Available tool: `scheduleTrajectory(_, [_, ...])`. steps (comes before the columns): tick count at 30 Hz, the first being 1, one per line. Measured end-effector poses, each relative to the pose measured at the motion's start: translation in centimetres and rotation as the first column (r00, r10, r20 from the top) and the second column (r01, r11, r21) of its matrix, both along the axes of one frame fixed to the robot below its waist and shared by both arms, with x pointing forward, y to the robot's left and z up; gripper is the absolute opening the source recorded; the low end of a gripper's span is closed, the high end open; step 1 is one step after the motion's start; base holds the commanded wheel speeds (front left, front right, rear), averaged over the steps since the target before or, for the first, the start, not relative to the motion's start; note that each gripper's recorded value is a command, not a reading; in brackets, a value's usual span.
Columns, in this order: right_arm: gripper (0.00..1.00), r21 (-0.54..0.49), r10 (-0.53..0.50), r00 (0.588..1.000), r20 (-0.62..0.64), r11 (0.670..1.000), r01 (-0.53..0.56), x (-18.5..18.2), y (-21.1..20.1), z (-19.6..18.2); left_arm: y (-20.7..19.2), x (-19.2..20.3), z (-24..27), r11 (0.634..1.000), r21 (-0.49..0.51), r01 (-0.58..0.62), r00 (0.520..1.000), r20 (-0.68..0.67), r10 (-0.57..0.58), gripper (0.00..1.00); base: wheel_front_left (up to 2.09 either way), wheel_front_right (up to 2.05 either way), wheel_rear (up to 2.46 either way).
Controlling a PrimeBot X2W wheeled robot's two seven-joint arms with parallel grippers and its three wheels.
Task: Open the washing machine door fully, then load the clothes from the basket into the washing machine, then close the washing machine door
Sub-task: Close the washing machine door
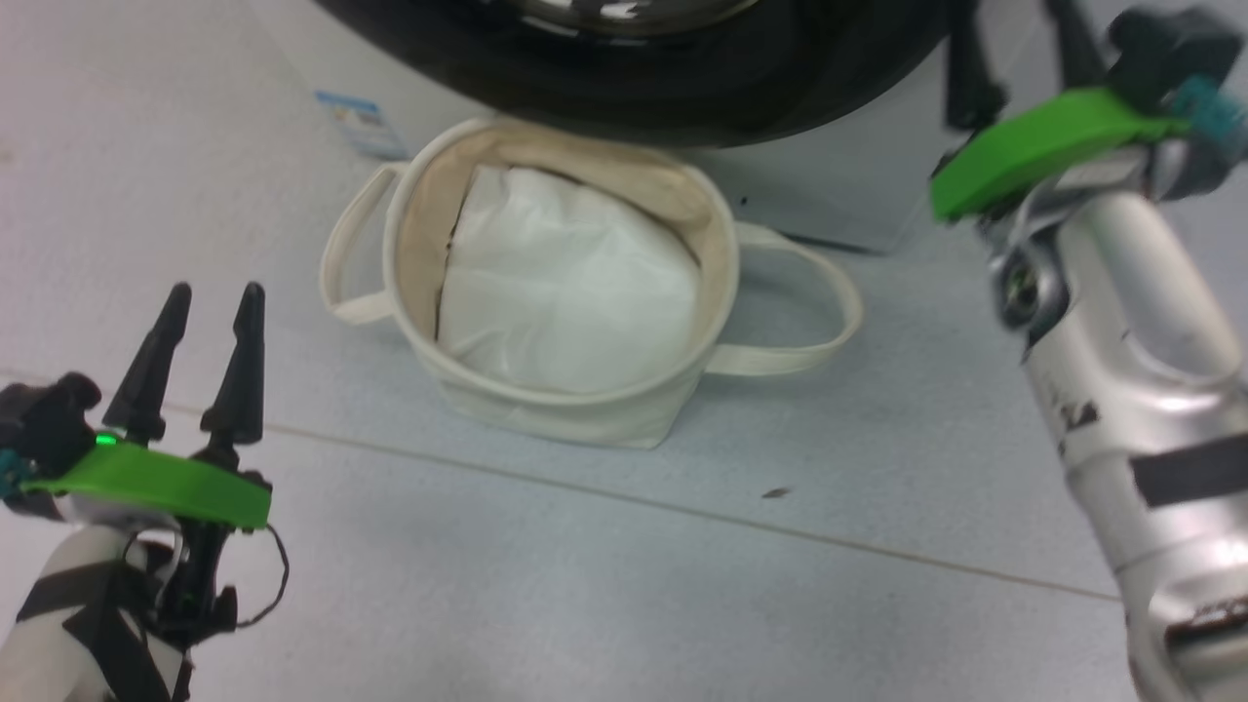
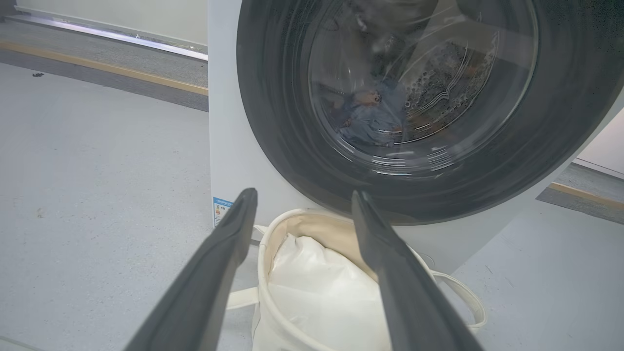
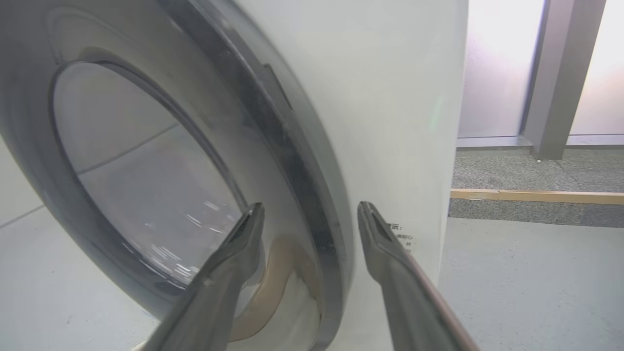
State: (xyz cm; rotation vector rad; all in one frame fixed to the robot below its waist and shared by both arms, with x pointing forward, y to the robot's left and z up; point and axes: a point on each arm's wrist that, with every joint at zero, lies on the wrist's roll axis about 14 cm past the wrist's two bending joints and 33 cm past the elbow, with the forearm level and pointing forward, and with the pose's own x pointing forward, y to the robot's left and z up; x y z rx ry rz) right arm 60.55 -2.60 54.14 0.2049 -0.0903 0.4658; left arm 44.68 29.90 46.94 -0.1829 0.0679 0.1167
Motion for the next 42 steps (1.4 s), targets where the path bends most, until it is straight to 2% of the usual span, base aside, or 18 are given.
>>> scheduleTrajectory(5, [1.00, 0.014, 0.012, 1.000, 0.024, 1.000, -0.012, -3.9, -1.4, 1.1, -1.4, -0.3, 0.6, 0.999, -0.013, 0.038, 0.999, 0.017, -0.038, 1.00, 0.00, 0.00, 0.00])
scheduleTrajectory(12, [1.00, 0.004, -0.076, 0.995, 0.071, 0.997, 0.076, -8.5, -6.9, 2.7, -2.9, -0.3, 3.0, 0.997, -0.020, 0.072, 0.994, 0.084, -0.070, 1.00, 0.00, 0.00, 0.00])
scheduleTrajectory(27, [1.00, 0.047, -0.242, 0.969, 0.051, 0.970, 0.240, -18.7, -14.7, 2.2, -6.2, -2.6, 5.2, 0.984, -0.078, 0.161, 0.979, 0.142, -0.149, 1.00, 0.00, 0.00, 0.00])
scheduleTrajectory(42, [1.00, 0.123, -0.318, 0.948, -0.015, 0.940, 0.318, -21.5, -16.0, 0.0, -5.7, -3.7, 5.7, 0.983, -0.105, 0.153, 0.979, 0.149, -0.136, 1.00, 0.00, 0.00, 0.00])
